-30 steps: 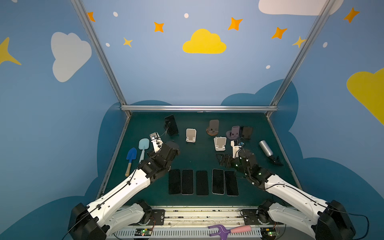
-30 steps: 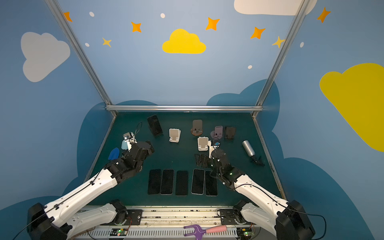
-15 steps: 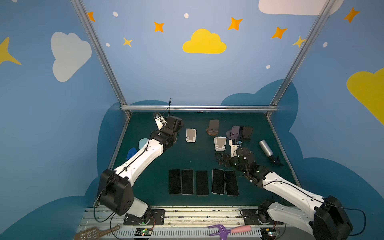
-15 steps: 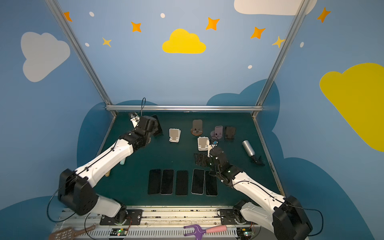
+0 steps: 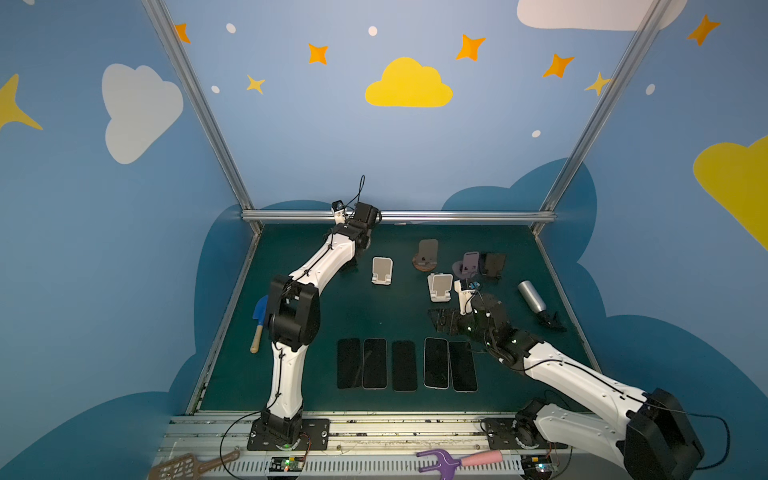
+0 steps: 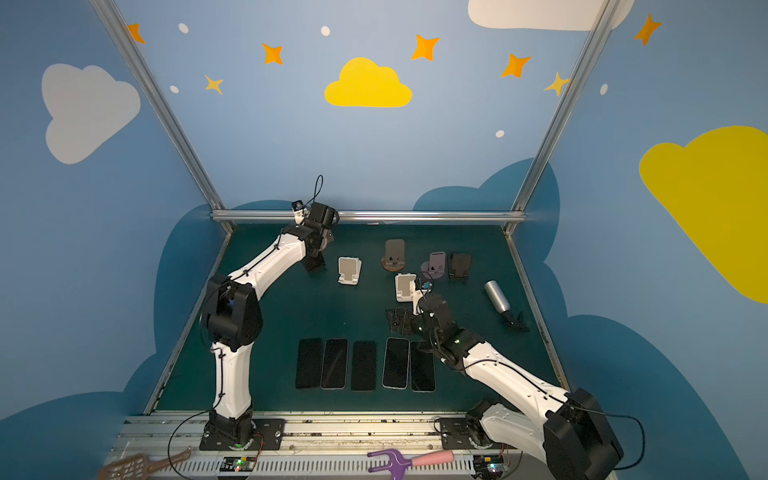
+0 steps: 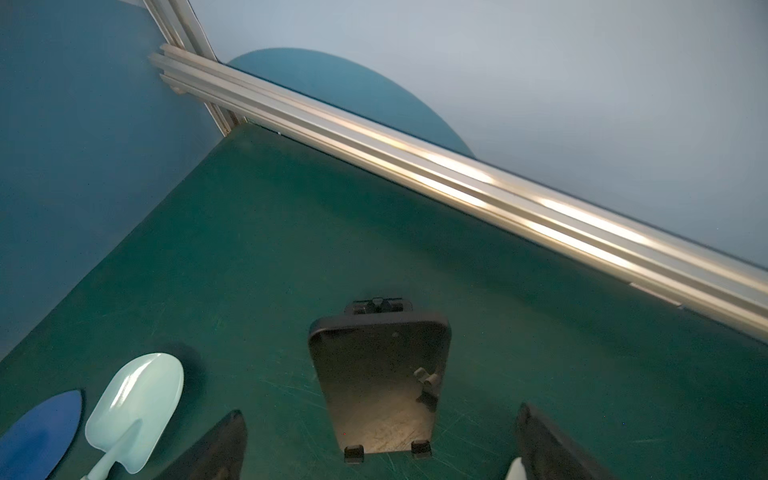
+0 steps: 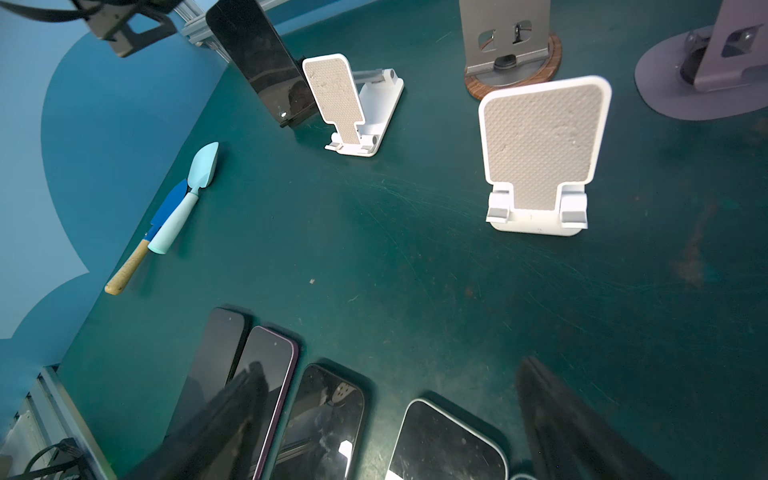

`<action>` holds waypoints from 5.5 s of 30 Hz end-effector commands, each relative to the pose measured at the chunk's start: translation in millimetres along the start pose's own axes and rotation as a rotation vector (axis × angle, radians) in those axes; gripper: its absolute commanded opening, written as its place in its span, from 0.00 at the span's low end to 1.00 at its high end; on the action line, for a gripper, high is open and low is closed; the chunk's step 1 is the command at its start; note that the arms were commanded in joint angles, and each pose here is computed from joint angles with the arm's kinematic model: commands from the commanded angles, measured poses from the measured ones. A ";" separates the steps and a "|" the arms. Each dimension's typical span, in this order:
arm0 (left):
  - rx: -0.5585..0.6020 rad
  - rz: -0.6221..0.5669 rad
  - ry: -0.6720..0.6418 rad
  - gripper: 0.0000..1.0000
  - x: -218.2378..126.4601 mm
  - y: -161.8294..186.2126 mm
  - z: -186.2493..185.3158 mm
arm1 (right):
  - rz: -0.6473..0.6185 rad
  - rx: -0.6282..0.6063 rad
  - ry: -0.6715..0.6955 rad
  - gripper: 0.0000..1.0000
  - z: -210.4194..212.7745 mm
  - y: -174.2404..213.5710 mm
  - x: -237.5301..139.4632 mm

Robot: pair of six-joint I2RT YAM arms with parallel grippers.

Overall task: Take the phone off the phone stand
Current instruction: 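Close the left gripper on the black phone standing on the black stand, then lift the black phone off the black stand with the left gripper, then carry the phone toward the robot and lower it beside the flat phones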

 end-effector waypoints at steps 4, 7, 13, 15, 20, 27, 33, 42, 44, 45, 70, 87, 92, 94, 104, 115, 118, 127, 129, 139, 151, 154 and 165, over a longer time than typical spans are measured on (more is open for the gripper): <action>0.070 0.038 -0.061 1.00 9.2 3.6 8.2 | -0.004 -0.019 -0.023 0.94 9.2 -9.3 -1.7; 0.073 0.052 -0.075 1.00 13.7 6.5 7.1 | -0.006 -0.019 -0.017 0.93 8.5 -9.5 -0.9; 0.064 0.065 -0.045 1.00 24.2 16.2 4.5 | 0.002 -0.018 -0.018 0.93 8.2 -8.7 0.1; 0.059 0.064 -0.033 1.00 26.8 16.7 3.9 | 0.004 -0.018 -0.018 0.93 8.0 -8.2 -0.2; 0.038 0.069 -0.010 1.00 33.7 17.6 2.0 | 0.000 -0.018 -0.017 0.93 8.2 -9.5 -0.7; 0.037 0.062 -0.020 1.00 43.7 21.2 0.7 | 0.010 -0.022 -0.036 0.93 10.5 -8.9 0.3; 0.037 0.035 -0.016 1.00 53.2 27.6 1.2 | -0.003 -0.027 -0.040 0.93 11.4 -10.9 -3.4; 0.029 0.025 0.012 0.99 63.2 24.9 -2.7 | 0.015 -0.028 -0.046 0.93 12.4 -9.2 0.0; 0.031 0.024 0.011 0.98 65.3 24.9 -2.7 | 0.017 -0.028 -0.047 0.93 12.6 -9.2 0.5; 0.035 0.025 0.010 0.97 66.6 24.9 -2.6 | 0.017 -0.029 -0.047 0.93 12.6 -9.2 0.5; 0.111 0.022 0.031 0.70 65.4 24.4 -0.7 | 0.027 -0.031 -0.040 0.93 11.9 -8.3 2.8; 0.083 -0.004 0.102 0.67 35.9 17.0 12.0 | 0.028 -0.026 -0.048 0.93 13.0 -8.2 2.1; 0.080 -0.005 0.122 0.65 30.7 11.5 10.8 | 0.028 -0.026 -0.054 0.93 13.8 -8.3 1.8; 0.075 -0.008 0.136 0.65 26.0 8.0 11.1 | 0.027 -0.026 -0.052 0.93 13.4 -8.3 1.3; 0.074 0.006 0.182 0.63 7.3 1.1 15.0 | 0.031 -0.025 -0.062 0.93 14.9 -8.2 1.0; 0.105 0.044 0.241 0.62 -22.5 3.4 20.8 | 0.031 -0.024 -0.068 0.93 16.1 -8.3 1.6; 0.116 0.059 0.262 0.61 -32.0 10.8 21.9 | 0.035 -0.021 -0.074 0.93 16.8 -7.8 1.9; 0.165 0.115 0.306 0.61 -55.9 49.0 24.3 | 0.037 -0.020 -0.083 0.92 17.9 -7.5 1.6; 0.177 0.135 0.325 0.60 -60.4 60.6 23.5 | 0.038 -0.020 -0.081 0.92 17.4 -7.2 1.3; 0.267 0.271 0.368 0.60 -64.2 129.3 16.2 | 0.036 -0.020 -0.073 0.92 16.2 -6.9 0.8; 0.327 0.444 0.423 0.59 -51.4 181.7 7.2 | 0.038 -0.024 -0.064 0.92 15.4 -6.7 2.0; 0.321 0.476 0.425 0.58 -46.1 192.0 4.8 | 0.039 -0.026 -0.064 0.92 15.5 -6.5 1.7; 0.364 0.502 0.400 0.58 -43.8 218.1 3.7 | 0.045 -0.024 -0.068 0.92 16.1 -6.1 2.4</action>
Point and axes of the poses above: each gripper's point midway between its finger pads, its own x axis out along the fingers, its own z axis along the line the jaws close on, y = z × x, the point moved 5 cm from there along -x, back along the fingers, and after that the axes turned 6 degrees about x, right-handed, at the moved point
